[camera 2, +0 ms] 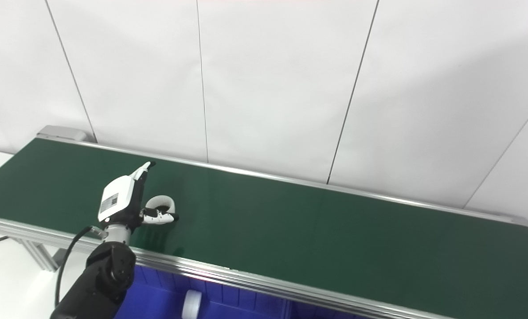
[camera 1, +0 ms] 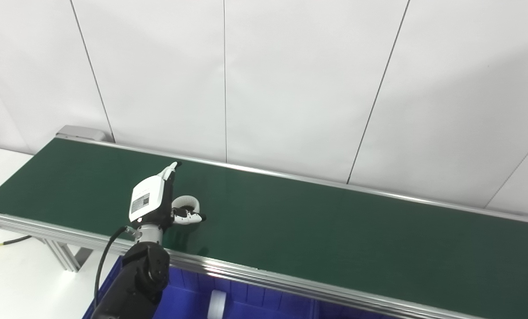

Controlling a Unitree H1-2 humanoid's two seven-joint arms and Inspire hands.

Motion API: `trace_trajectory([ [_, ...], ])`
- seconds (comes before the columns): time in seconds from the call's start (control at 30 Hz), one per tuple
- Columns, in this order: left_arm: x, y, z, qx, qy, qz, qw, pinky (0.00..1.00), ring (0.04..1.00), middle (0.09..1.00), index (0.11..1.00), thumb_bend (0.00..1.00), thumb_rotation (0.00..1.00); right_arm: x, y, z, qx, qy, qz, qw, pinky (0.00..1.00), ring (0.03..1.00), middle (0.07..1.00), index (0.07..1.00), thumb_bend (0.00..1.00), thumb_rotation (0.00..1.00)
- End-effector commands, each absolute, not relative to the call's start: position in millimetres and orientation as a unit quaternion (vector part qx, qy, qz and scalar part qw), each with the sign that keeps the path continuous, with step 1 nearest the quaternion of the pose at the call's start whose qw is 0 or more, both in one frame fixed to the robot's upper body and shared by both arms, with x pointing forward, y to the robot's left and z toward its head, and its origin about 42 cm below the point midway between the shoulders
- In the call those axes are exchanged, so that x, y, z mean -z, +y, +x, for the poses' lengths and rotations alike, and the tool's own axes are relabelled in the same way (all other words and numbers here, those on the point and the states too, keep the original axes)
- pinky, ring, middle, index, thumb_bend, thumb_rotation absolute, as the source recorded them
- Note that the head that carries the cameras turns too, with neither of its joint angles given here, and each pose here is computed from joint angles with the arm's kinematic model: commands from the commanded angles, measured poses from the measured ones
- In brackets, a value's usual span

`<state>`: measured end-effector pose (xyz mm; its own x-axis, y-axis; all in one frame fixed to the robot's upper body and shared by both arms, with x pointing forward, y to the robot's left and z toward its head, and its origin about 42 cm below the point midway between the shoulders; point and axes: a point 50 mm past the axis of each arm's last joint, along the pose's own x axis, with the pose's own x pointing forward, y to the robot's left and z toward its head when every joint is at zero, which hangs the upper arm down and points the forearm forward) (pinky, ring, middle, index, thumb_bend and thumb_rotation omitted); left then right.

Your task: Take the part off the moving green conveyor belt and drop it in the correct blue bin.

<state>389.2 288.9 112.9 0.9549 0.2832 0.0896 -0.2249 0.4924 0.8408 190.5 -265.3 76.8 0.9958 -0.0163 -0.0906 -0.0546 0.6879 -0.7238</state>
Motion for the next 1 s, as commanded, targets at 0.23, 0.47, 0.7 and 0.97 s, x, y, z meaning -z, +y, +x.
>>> trace_trajectory([
  [0.23,-118.2,289.0,420.6,-0.153,0.027,0.5,0.852,0.89,0.89,0.904,0.913,0.83,0.13,-89.6,-263.4,191.2,-0.003,0.002,-0.397,0.918,0.55,0.61,0.633,0.787,0.81,0.07],
  [0.47,-108.2,284.7,425.1,-0.145,0.031,0.518,0.842,0.85,0.834,0.84,0.848,0.81,0.16,-90.0,-263.1,189.2,-0.002,0.005,-0.396,0.918,0.55,0.613,0.634,0.789,0.81,0.07],
  [0.7,-100.8,286.2,424.1,-0.106,0.016,0.495,0.863,0.62,0.547,0.478,0.542,0.54,0.01,-91.7,-262.6,187.5,-0.002,0.0,-0.4,0.917,0.55,0.607,0.633,0.788,0.8,0.08],
  [0.97,-100.9,279.4,420.7,-0.046,0.003,0.463,0.885,0.72,0.607,0.541,0.456,0.51,0.0,-91.5,-263.2,188.0,-0.002,0.001,-0.395,0.919,0.56,0.61,0.631,0.789,0.8,0.07],
])
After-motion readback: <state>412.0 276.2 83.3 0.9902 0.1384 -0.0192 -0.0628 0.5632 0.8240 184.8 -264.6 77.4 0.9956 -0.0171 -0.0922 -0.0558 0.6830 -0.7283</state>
